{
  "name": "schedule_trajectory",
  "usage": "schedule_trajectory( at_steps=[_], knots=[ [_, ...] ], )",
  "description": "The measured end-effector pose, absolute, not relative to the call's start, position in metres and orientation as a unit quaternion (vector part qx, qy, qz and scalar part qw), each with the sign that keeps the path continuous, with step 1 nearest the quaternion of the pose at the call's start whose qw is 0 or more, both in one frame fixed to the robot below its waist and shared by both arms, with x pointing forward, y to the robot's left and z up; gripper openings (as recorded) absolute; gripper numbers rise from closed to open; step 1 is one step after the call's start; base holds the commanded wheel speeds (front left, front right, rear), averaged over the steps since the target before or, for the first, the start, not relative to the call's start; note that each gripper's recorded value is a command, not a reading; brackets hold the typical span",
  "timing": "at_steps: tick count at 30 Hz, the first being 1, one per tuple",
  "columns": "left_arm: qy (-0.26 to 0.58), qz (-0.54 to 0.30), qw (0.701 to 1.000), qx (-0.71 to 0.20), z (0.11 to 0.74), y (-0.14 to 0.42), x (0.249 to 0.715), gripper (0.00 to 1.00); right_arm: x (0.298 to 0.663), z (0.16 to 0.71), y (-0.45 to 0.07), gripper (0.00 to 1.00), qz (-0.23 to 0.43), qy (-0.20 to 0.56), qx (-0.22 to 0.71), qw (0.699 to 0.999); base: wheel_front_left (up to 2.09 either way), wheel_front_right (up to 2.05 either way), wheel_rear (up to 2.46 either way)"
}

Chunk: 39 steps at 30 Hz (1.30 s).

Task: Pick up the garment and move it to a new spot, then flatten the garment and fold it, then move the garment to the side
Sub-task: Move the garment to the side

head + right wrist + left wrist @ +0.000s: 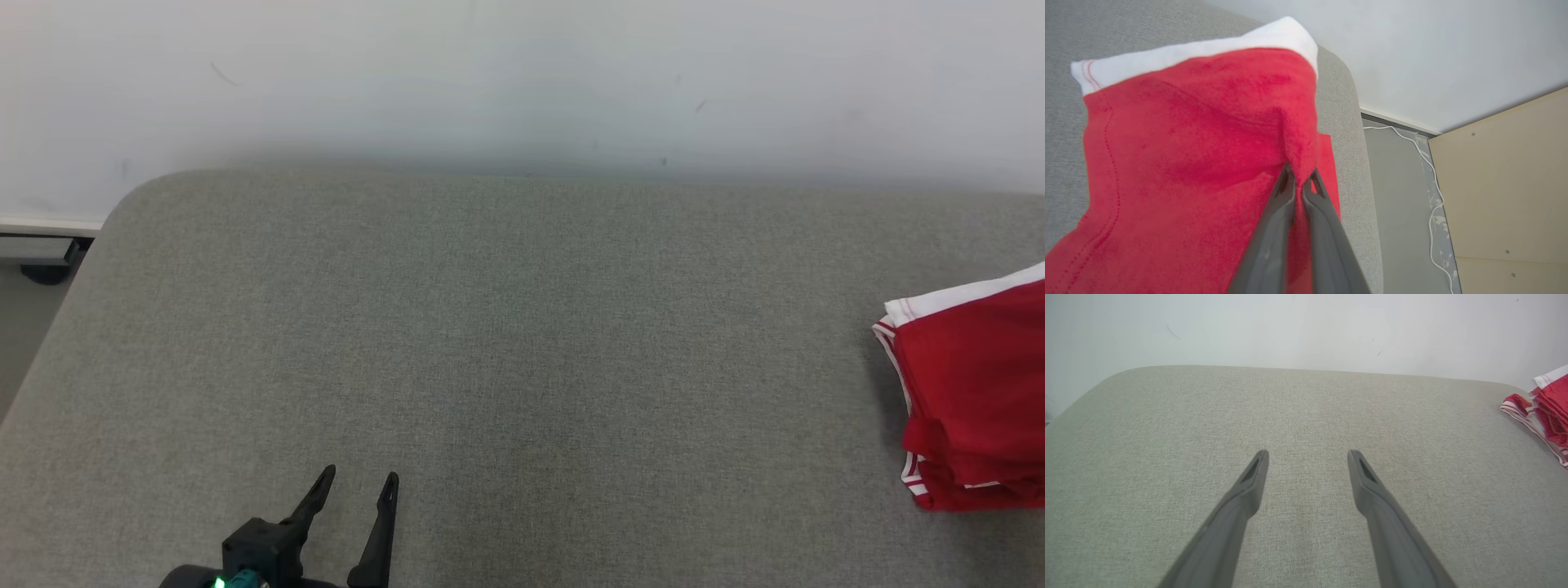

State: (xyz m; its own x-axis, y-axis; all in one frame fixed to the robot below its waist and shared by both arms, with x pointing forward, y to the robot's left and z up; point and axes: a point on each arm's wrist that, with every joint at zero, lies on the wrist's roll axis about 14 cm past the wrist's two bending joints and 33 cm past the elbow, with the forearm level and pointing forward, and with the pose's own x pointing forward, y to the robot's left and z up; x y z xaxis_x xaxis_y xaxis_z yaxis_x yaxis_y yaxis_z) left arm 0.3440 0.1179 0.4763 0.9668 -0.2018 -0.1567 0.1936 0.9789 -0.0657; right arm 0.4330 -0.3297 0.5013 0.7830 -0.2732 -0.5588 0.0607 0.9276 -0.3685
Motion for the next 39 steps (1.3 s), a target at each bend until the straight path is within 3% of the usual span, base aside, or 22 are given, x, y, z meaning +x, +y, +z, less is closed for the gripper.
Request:
schedule_trajectory(
  at_steps=[14, 16, 17, 24, 29, 33, 39],
  knots=[
    [0.102, -0.086, 0.991, -0.014, 0.466, 0.129, 0.354, 1.0, 0.439, 0.465, -0.356, 0.0, -0.112, 0.361, -0.258, 0.889, 0.0, 0.0, 0.0],
    [0.105, -0.083, 0.991, -0.013, 0.463, 0.131, 0.354, 1.0, 0.44, 0.461, -0.359, 0.87, -0.113, 0.364, -0.265, 0.886, 0.0, 0.0, 0.0],
    [0.107, -0.082, 0.991, -0.013, 0.462, 0.132, 0.355, 1.0, 0.44, 0.459, -0.36, 1.0, -0.115, 0.365, -0.264, 0.885, 0.0, 0.0, 0.0],
    [0.11, -0.087, 0.99, -0.013, 0.46, 0.129, 0.357, 1.0, 0.438, 0.457, -0.368, 1.0, -0.125, 0.356, -0.261, 0.889, 0.0, 0.0, 0.0],
    [0.098, -0.096, 0.991, -0.01, 0.467, 0.124, 0.36, 1.0, 0.454, 0.478, -0.357, 1.0, -0.121, 0.297, -0.234, 0.918, 0.0, 0.0, 0.0],
    [0.082, -0.099, 0.992, -0.006, 0.474, 0.122, 0.36, 1.0, 0.482, 0.512, -0.317, 1.0, -0.082, 0.205, -0.179, 0.959, 0.0, 0.0, 0.0],
    [0.039, -0.09, 0.995, -0.007, 0.495, 0.127, 0.365, 1.0, 0.48, 0.519, -0.251, 1.0, -0.014, 0.129, -0.073, 0.989, 0.0, 0.0, 0.0]
  ],
)
